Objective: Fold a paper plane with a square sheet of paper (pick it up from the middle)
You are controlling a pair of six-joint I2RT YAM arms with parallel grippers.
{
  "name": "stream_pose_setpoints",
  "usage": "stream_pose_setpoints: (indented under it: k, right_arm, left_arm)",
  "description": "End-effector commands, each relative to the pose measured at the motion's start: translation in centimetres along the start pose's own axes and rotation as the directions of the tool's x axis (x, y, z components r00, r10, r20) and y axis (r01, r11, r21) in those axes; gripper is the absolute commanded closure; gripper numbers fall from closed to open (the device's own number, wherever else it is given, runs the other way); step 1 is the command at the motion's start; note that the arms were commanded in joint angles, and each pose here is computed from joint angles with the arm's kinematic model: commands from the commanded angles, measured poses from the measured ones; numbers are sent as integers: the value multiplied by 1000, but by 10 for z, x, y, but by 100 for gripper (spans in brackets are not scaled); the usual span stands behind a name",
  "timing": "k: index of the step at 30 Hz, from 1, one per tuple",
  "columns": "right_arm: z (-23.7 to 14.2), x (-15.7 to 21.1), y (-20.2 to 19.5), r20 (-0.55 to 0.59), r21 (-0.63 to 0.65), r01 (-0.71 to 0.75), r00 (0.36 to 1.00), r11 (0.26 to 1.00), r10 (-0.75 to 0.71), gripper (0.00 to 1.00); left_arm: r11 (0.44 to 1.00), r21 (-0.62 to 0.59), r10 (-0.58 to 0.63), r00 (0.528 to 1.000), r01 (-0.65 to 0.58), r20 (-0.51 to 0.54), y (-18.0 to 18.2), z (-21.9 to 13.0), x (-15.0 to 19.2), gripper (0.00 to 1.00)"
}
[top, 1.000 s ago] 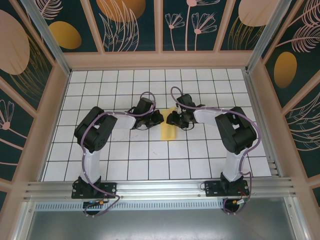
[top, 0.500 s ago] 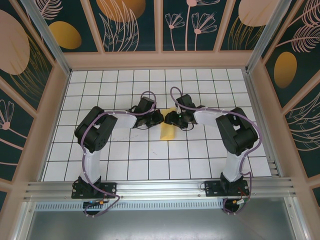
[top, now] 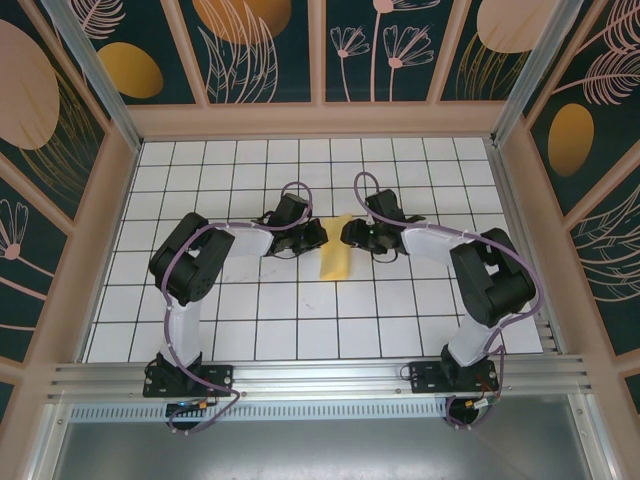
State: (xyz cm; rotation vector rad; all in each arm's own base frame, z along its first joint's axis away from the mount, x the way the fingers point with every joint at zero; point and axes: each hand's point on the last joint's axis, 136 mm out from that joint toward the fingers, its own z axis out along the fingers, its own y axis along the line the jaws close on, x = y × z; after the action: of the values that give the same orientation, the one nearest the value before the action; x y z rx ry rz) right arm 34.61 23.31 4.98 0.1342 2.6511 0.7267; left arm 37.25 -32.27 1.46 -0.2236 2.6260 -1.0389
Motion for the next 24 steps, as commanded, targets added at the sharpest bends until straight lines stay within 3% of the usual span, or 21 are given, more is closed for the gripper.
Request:
stream_pose_setpoints:
  k: [1, 6, 13, 24]
  right_arm:
    - [-4, -3, 26, -17, -96, 37, 999, 995, -39, 58]
    - [4, 2, 40, -56, -157, 50, 997, 986, -59, 71]
    - [17, 16, 48, -141, -232, 43, 987, 972, -77, 76]
    - [28, 33, -1, -190, -78, -3, 982, 997, -12, 79]
  left_arm:
    - [986, -165, -25, 998, 15, -58, 56, 15, 26, 98]
    - [985, -169, -27, 998, 16, -61, 58, 16, 28, 98]
    - [983, -181, -27, 997, 14, -69, 62, 17, 30, 98]
    - [978, -208, -32, 997, 17, -70, 68, 18, 31, 98]
